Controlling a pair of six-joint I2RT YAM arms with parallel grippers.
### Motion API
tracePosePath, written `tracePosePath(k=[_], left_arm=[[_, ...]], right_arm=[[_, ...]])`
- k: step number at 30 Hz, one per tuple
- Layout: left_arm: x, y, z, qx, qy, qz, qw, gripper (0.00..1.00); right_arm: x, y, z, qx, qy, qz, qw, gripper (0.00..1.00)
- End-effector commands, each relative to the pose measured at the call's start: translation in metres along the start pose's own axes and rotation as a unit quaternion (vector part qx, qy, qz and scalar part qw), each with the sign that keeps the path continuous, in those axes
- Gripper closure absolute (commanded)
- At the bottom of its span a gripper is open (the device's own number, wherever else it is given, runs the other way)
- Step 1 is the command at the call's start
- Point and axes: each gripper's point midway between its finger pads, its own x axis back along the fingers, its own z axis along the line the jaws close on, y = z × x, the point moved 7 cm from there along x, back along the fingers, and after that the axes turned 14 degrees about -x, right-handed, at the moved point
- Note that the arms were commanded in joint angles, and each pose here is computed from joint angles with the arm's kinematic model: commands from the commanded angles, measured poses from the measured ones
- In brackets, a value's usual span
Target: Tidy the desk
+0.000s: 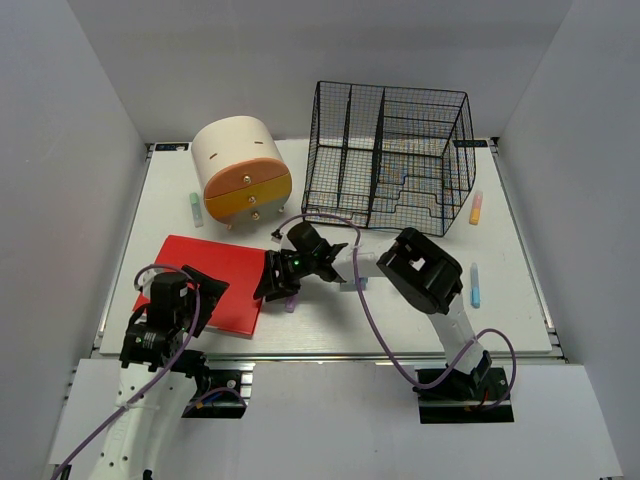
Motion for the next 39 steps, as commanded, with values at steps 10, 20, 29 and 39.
tracePosePath(k=[10, 20, 29, 39], left_arm=[[0.0, -0.001, 0.0, 0.002, -0.001, 0.0, 1.0, 0.03], [0.0, -0.001, 0.0, 0.003, -0.001, 0.0, 1.0, 0.03], [-0.001, -0.001, 0.0, 0.001, -0.001, 0.001, 1.0, 0.03], [0.0, 0.0, 0.0, 0.003, -0.004, -0.001, 1.0, 0.03]], right_arm=[[-0.005, 0.005, 0.019, 0.011, 0.044, 0.006, 0.999, 0.53], [-0.012, 0.01, 0.015, -0.003, 0.041, 0.008, 0.999, 0.56], [0.003, 0.002, 0.021, 0.012, 0.047, 0.006, 0.999, 0.52], [0.006, 0.0, 0.022, 0.001, 0.046, 0.009, 0.999, 0.5]])
